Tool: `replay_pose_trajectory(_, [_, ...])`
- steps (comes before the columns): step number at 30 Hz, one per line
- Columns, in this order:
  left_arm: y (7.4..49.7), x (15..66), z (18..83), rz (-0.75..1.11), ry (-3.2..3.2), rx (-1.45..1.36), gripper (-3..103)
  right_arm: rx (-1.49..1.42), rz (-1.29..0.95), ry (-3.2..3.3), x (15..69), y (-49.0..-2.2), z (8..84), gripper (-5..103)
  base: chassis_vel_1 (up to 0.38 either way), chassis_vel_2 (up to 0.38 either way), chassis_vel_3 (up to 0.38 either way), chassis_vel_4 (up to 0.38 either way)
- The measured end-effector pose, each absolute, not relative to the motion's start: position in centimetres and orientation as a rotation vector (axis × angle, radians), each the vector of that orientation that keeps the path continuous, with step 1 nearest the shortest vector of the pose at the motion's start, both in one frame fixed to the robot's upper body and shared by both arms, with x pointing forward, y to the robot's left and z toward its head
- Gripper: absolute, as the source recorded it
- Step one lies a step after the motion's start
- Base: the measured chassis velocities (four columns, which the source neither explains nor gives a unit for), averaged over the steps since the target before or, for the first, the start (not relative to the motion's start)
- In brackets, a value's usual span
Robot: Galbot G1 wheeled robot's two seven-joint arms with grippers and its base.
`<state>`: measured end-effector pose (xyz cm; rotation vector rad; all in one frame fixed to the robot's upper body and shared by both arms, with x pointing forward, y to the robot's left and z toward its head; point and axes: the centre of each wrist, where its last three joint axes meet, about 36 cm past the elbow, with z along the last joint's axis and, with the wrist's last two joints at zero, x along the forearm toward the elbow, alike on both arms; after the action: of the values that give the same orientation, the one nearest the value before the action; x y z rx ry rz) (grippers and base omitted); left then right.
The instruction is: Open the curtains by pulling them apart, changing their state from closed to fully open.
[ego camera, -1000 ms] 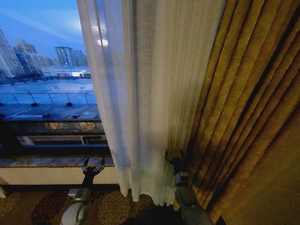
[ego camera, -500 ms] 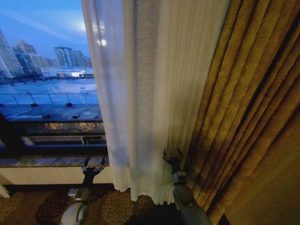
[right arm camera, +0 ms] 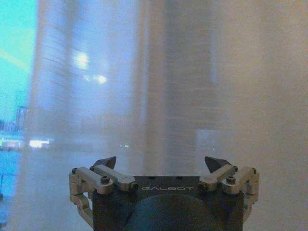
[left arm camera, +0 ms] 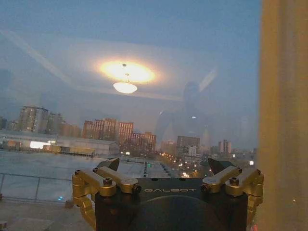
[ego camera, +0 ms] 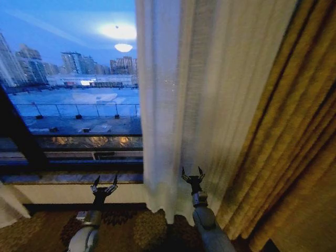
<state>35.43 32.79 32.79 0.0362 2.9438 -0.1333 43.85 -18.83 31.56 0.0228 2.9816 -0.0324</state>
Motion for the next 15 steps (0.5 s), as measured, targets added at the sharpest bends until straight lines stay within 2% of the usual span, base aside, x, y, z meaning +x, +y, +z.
replay_pose_trajectory(3, [32.79,35.43,32.79,-0.133,2.944,0.036,100,0.030,-0.011,2.969,44.02,-18.55,31.58,100,0.324,0.335,-0.346,-0.319])
replay_pose_trajectory(6, [32.82,35.43,32.80,-0.133,2.944,0.035,100,0.027,-0.011,2.958,44.17,-18.52,31.45,100,0.240,0.221,-0.252,-0.164])
replay_pose_trajectory(9, [32.82,35.43,32.80,-0.132,2.944,0.035,100,0.001,-0.036,2.959,44.20,-18.66,31.35,100,0.142,0.071,-0.058,-0.102])
replay_pose_trajectory(15, [32.77,35.43,32.79,-0.134,2.944,0.037,100,-0.062,-0.049,2.951,44.37,-18.58,30.84,100,-0.032,-0.007,0.021,0.007])
